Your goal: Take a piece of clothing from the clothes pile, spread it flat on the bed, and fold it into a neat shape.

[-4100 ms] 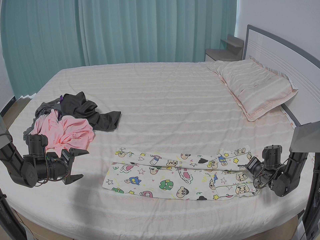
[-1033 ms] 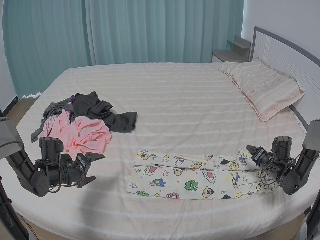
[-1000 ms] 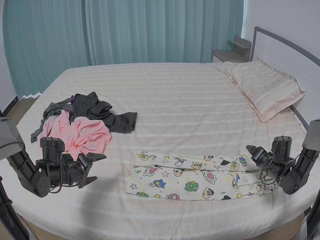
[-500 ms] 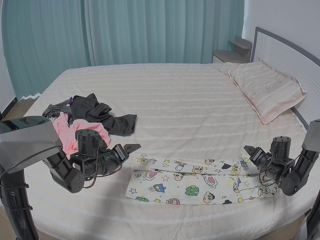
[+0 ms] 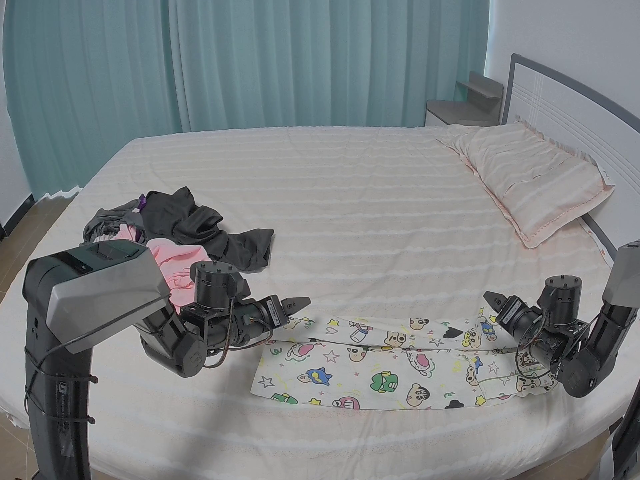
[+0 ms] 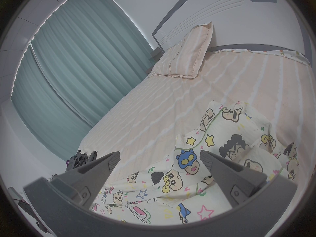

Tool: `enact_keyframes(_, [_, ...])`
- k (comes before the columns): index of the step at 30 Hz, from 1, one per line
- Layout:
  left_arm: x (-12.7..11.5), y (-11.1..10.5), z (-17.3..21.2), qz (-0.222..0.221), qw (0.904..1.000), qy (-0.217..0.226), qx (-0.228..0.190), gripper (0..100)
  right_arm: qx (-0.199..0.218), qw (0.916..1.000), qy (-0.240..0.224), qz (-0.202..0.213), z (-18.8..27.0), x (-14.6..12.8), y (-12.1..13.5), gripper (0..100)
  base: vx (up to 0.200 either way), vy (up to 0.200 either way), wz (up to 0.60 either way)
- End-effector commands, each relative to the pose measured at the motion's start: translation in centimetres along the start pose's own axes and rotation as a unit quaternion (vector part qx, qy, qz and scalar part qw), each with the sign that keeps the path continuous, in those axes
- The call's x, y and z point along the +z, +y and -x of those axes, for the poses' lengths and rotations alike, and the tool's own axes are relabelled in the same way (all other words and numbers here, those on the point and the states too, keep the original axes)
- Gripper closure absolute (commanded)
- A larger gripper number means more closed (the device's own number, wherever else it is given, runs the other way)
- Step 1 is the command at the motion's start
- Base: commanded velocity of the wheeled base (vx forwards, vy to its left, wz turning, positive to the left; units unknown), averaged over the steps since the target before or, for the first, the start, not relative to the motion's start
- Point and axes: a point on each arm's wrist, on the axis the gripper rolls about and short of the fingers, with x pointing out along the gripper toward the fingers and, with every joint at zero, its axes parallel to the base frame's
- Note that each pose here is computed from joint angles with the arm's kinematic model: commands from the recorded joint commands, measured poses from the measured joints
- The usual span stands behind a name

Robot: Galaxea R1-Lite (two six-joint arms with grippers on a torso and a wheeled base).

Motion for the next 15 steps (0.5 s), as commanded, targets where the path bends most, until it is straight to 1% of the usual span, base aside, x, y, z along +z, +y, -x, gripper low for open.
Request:
enact_keyframes(1, [-0.5, 0.5, -0.6, 0.0, 1.0, 0.007, 0.004, 0, 0.0, 1.0, 0.002, 0.0, 0.0, -0.1, 0.0, 0, 0.0, 0.0, 0.0])
enact_keyframes(7, [-1.2, 0.4, -0.3, -0.004, 0.9998, 0.017, 0.006, 0, -0.001, 1.0, 0.002, -0.001, -0.1, -0.1, -0.1, 0, 0.0, 0.0, 0.0])
enact_keyframes(8, [-1.3, 0.4, -0.2, -0.005, 0.9998, 0.019, 0.008, 100, -0.002, 1.0, 0.003, 0.0, -0.1, -0.1, -0.1, 0, 0.0, 0.0, 0.0])
enact_keyframes(15, [-1.9, 0.8, 0.3, -0.005, 0.9994, 0.028, 0.018, 100, -0.002, 1.0, 0.004, 0.0, -0.1, -0.2, -0.1, 0, 0.0, 0.0, 0.0])
